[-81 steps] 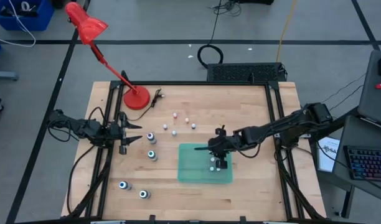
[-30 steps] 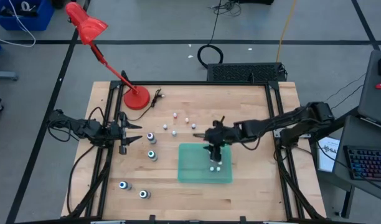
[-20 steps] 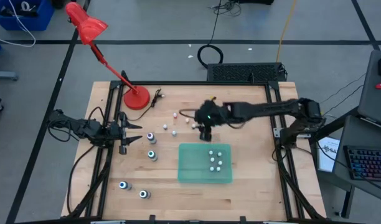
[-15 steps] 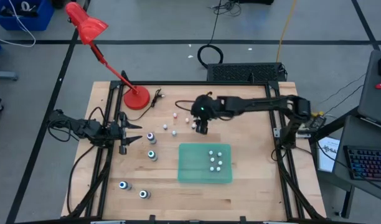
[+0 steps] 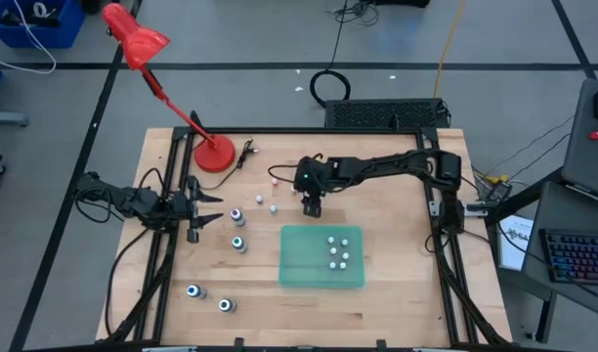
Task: Pick & Place food coloring
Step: Put the small blue food coloring bottle into the green bin, then put the small orange food coloring bottle into the green bin
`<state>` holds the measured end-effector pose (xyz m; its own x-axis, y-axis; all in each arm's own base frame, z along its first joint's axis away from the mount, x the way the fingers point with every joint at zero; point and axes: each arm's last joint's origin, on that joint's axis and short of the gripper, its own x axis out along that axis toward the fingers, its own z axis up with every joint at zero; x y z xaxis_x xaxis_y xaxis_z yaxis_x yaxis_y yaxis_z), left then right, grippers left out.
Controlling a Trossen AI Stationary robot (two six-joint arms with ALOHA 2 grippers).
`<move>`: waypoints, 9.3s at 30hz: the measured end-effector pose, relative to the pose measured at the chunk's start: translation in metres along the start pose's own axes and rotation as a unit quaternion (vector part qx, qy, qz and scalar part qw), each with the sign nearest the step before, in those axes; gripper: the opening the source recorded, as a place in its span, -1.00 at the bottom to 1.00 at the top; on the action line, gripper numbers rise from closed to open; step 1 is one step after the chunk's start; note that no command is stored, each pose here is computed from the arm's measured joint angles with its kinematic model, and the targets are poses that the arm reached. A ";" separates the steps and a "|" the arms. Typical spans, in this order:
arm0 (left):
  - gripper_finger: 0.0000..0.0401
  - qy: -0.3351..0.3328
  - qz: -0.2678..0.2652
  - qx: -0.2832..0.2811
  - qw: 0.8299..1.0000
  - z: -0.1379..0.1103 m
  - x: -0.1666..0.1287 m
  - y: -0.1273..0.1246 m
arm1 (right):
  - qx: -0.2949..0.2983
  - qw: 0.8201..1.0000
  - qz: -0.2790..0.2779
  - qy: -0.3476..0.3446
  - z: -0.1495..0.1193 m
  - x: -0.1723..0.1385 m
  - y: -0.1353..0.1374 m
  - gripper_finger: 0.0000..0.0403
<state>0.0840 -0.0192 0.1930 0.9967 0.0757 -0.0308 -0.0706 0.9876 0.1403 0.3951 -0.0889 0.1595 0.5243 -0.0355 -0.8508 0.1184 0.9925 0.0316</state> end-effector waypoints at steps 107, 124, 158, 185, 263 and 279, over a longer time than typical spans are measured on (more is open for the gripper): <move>-0.07 0.000 0.000 0.000 1.000 0.000 0.000 0.000 | -0.038 0.997 0.027 -0.063 -0.084 -0.042 0.145 -0.85; -0.07 0.000 0.000 0.000 1.000 0.000 0.000 0.000 | -0.015 0.994 0.039 -0.100 -0.076 -0.064 0.144 -0.25; -0.07 -0.002 -0.001 -0.001 1.000 0.000 0.000 0.000 | 0.016 0.905 -0.113 -0.410 -0.237 -0.163 0.064 -0.31; -0.07 -0.002 0.025 -0.002 1.000 0.001 0.000 0.002 | -0.035 0.869 -0.002 -0.494 -0.258 -0.169 0.059 -0.48; -0.07 0.586 -0.052 0.072 0.806 -0.023 0.311 0.114 | 0.064 0.863 0.036 -0.501 -0.256 -0.171 0.057 -0.48; -0.07 0.586 -0.062 0.026 0.808 -0.028 0.312 0.113 | 0.064 0.863 0.036 -0.501 -0.256 -0.171 0.057 -0.48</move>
<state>0.3862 0.1198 0.1713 0.2709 0.0842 -0.9589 0.0593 0.9928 0.1040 0.0962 0.0041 0.1720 0.9921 -0.1207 0.0331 0.1130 0.9775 0.1780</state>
